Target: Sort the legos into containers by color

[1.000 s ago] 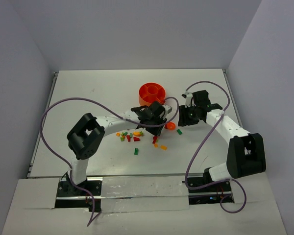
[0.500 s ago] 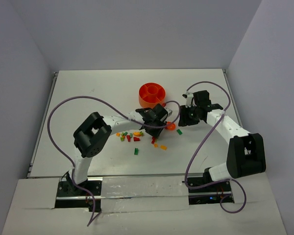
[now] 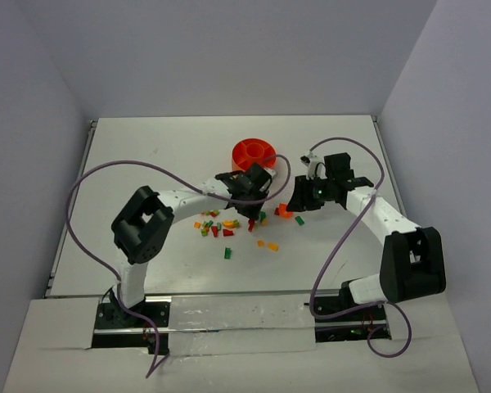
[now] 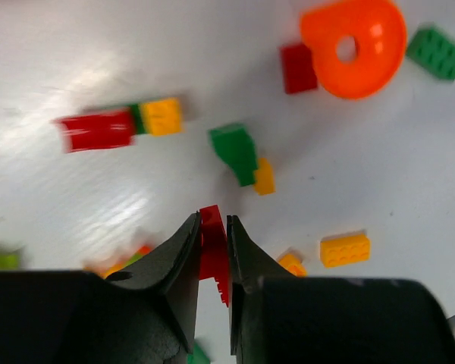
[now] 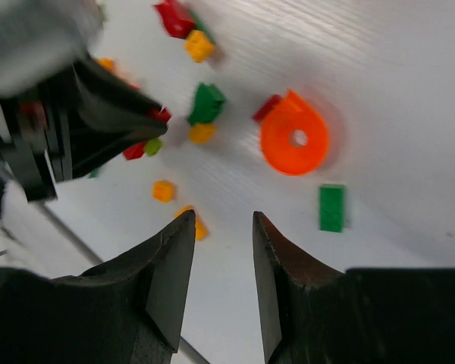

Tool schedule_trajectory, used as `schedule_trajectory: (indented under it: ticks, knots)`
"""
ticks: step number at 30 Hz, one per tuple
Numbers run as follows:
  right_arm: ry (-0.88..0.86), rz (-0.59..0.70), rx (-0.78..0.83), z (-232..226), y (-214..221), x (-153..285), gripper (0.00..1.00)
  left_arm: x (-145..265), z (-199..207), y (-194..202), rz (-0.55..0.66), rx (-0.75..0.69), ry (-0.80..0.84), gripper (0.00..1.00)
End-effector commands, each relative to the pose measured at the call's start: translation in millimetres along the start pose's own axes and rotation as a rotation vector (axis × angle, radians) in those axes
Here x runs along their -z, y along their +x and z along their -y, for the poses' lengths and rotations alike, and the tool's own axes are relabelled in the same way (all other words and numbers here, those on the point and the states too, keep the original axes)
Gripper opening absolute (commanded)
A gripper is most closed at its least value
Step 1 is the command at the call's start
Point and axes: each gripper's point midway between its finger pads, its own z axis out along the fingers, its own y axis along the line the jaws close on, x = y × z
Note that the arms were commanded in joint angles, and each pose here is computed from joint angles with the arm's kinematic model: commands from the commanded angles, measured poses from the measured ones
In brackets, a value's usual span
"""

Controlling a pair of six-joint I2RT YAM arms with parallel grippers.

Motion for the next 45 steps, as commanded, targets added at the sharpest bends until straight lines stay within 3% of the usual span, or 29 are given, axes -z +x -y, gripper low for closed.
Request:
schedule_trajectory:
  ticks: [1, 11, 27, 36, 45]
  knots:
    - [-0.229, 0.111, 0.017, -52, -24, 9, 0.43, 57, -22, -51, 0.174, 0.173, -0.033, 0.0]
    - [-0.43, 0.102, -0.036, -111, -50, -4, 0.44, 98, -11, -71, 0.239, 0.288, 0.107, 0.0]
    - [-0.46, -0.009, -0.108, -122, -42, -40, 0.43, 104, -6, -72, 0.253, 0.298, 0.139, 0.0]
    - [-0.496, -0.028, -0.127, -125, -43, -45, 0.27, 104, -1, -69, 0.247, 0.291, 0.169, 0.0]
    - [-0.543, -0.067, -0.143, -128, -37, -47, 0.19, 108, 2, -70, 0.255, 0.295, 0.192, 0.0]
